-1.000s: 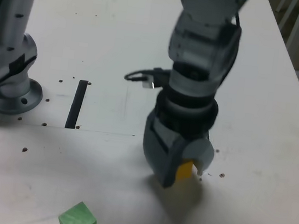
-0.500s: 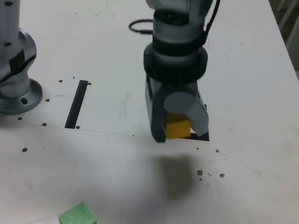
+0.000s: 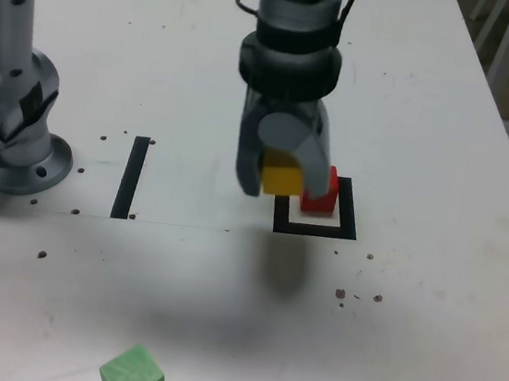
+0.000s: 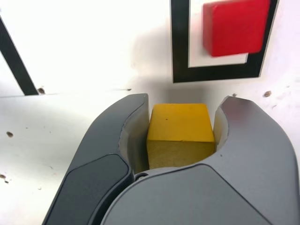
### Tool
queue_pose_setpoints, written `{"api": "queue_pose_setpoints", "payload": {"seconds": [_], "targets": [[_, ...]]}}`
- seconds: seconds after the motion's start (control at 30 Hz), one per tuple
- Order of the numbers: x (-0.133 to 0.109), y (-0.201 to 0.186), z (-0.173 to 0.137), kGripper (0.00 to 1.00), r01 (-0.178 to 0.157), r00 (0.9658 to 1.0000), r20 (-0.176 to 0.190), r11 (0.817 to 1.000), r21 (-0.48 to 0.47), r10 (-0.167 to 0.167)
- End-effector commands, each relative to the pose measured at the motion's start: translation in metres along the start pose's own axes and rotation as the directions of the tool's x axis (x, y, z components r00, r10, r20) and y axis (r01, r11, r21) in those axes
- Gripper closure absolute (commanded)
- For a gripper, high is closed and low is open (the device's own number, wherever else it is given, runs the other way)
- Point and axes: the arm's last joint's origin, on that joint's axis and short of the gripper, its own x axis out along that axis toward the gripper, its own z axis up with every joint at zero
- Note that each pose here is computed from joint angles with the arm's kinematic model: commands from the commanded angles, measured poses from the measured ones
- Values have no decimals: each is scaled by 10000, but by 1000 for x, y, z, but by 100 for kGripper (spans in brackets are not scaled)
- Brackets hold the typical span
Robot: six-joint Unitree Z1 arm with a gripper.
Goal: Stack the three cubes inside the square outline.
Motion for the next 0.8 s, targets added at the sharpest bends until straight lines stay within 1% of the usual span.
{"api": "queue_pose_setpoints", "payload": {"seconds": [0.0,0.3,0.6,0.77], "targets": [[0,3,6,65,-44,10000,43,9999,-107,45],[7,18,32,65,-21,10000,-41,9954,-960,17],[14,30,44,65,-338,9994,-33,9932,-1118,336],[17,37,46,65,-508,9987,-148,9927,-1092,495]]}}
